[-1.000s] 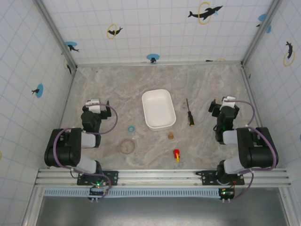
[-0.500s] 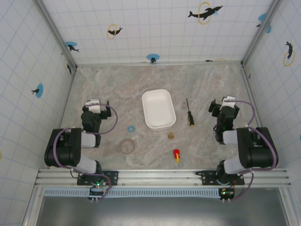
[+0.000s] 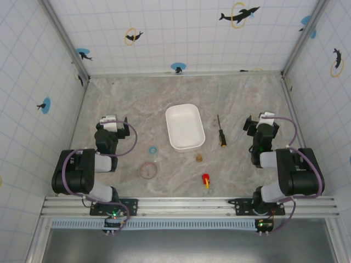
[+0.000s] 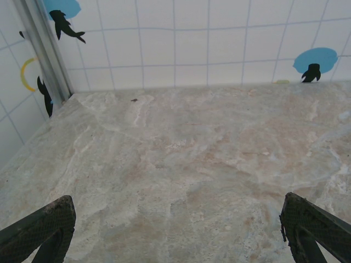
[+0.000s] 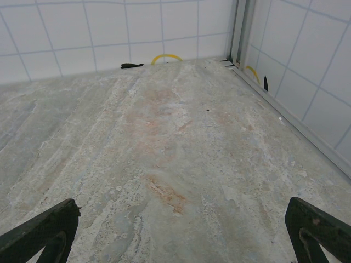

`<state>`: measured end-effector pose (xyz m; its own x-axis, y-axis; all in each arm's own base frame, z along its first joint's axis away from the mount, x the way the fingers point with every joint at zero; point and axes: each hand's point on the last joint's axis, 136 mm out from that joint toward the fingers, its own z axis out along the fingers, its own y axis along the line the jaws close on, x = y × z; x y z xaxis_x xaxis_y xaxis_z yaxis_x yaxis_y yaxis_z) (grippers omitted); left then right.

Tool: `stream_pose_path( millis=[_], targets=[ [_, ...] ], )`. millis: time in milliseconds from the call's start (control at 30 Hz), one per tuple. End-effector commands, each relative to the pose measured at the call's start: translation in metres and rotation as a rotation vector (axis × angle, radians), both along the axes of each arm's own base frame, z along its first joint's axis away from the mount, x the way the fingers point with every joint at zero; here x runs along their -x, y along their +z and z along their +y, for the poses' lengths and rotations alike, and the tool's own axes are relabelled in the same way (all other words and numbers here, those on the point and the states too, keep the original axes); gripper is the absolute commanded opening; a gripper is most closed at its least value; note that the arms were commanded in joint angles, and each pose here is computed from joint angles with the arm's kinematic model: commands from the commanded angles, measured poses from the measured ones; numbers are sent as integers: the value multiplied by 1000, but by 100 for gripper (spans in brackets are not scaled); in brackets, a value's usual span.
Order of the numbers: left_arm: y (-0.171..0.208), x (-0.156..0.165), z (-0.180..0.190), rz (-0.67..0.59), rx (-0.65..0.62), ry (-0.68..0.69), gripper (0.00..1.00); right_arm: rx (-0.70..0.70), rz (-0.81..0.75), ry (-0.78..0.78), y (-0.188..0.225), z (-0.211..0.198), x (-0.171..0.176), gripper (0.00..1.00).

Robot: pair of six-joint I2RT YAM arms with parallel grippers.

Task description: Put the screwdriver in the bin

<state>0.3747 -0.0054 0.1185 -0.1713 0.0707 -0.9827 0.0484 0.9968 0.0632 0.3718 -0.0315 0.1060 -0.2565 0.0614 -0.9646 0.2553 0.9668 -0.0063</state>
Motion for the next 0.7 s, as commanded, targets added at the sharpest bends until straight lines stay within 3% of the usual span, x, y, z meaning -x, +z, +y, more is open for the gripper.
stream_pose_path(
  millis=[0,267,433,667],
  targets=[
    [3,-4,-1,-10,3,-1,98,-2,-44,-7,14,-1,-8,99],
    [8,-8,0,1,2,4,98,12,2,70,21,12,-18,99],
    [35,-7,-8,12,-7,-29,97,23,66,115,43,23,-24,99],
    [78,3,-55,87,150,-219,98,-151,254,254,60,63,-19,99]
  ],
)
